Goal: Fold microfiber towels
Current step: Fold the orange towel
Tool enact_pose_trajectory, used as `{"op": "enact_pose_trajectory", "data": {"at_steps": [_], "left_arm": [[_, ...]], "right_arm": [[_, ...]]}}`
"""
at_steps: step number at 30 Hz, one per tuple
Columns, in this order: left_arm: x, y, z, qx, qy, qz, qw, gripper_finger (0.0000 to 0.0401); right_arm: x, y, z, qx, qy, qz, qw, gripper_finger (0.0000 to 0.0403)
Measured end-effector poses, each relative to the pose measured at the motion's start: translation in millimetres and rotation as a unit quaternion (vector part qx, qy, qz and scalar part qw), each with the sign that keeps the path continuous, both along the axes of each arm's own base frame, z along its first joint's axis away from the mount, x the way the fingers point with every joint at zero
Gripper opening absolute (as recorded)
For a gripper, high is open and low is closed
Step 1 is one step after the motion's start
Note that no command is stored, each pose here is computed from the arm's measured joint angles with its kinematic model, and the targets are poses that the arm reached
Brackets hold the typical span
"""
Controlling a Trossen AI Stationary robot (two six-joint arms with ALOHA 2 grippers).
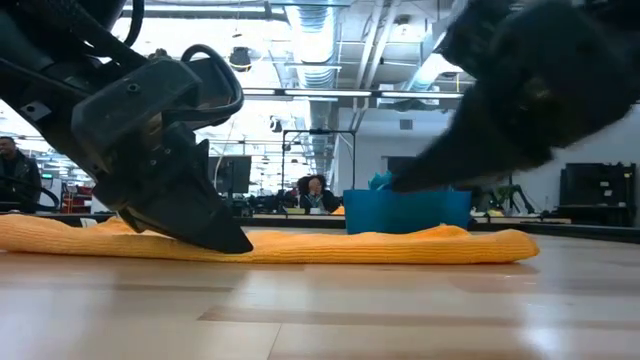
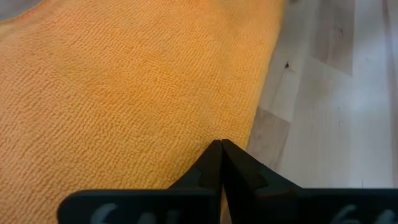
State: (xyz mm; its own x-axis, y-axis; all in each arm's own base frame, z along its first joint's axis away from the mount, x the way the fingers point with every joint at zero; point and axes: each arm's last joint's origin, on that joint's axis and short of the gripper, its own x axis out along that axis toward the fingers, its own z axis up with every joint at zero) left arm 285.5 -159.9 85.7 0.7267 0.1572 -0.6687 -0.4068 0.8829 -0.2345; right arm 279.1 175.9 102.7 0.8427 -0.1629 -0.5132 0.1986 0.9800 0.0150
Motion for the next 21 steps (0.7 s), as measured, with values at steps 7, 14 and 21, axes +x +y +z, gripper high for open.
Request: {"op": "enact_pose_trajectory", "data": {"at_steps": [7,14,21], "left_arm": [[-1,0,-1,0.004,0.005,-0.006,1.0,0.0],[0,-1,-1,-0.003,0.006,-0.011,1.0,0.0],[-1,-1,-1,-0.006,0.008,-0.014,1.0,0.0]], "right_arm": [[-22,16,-45,0.03,0.035,-0.073,0.996,0.0019],[-31,23,-30,0.056,0.027,-0.075,0.995,0.0016],[-46,16,7,-0.01,-0.005,-0.113,0.993,0.0021]]}}
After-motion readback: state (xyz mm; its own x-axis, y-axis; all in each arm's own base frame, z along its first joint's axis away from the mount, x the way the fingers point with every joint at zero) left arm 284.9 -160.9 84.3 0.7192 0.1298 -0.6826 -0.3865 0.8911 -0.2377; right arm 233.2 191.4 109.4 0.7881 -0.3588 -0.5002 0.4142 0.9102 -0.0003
